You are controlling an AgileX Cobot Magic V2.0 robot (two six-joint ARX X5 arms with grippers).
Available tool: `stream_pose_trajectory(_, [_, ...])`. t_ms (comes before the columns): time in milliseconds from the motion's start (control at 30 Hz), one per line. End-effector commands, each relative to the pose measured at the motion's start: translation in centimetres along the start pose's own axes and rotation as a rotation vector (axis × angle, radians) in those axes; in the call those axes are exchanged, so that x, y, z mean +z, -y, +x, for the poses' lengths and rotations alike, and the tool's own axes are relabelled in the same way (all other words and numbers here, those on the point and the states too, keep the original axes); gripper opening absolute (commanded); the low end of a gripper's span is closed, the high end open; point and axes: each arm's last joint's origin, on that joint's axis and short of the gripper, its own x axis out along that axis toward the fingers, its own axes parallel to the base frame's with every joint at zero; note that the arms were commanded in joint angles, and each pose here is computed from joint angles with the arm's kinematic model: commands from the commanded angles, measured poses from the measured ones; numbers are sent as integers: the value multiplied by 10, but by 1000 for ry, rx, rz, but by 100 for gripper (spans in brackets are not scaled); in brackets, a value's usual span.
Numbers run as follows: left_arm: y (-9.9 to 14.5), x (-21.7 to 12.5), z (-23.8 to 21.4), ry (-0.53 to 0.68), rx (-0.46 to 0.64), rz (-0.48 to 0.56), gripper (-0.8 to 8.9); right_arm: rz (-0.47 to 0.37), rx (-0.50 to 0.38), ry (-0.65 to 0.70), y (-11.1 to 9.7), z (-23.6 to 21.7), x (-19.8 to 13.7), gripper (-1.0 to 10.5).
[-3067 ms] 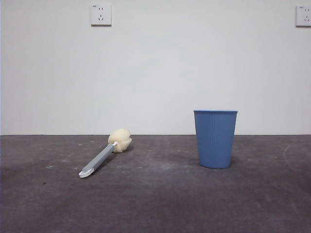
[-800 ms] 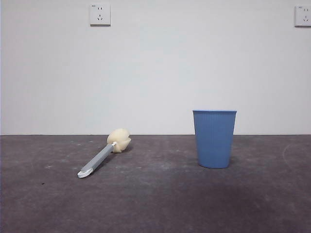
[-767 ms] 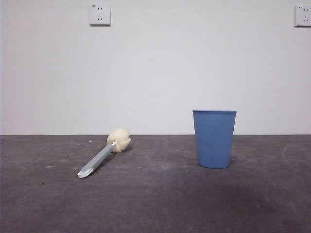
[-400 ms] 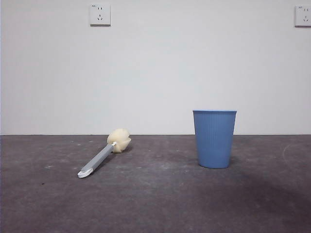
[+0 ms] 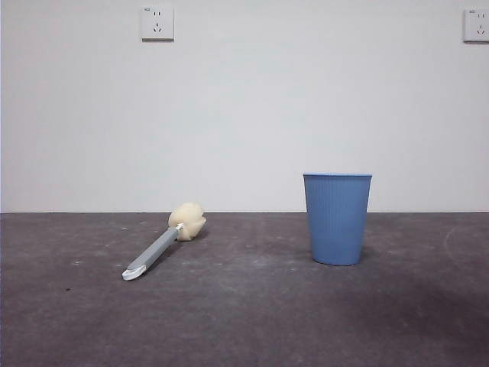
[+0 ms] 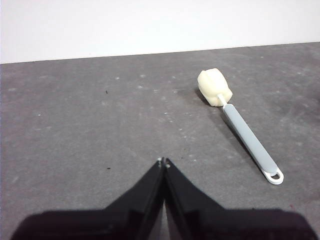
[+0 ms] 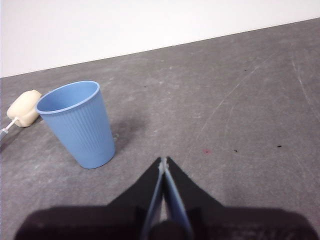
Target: Pick up the cup brush,pick up the cup,insert the brush into the cup,clean the cup,put the cup brush back,put the cup back to the fixed position on the table
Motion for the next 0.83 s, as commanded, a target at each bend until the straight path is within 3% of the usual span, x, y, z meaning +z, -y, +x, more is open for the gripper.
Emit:
stream_pose_trajectory(33, [0,-4,1,-10,4,-7,-3,28,-3,-13,1,1,-5,1])
stream_pose_trajectory(833, [0,-4,1,-10,4,-7,0,33,-10,-11,1,1,-5,1])
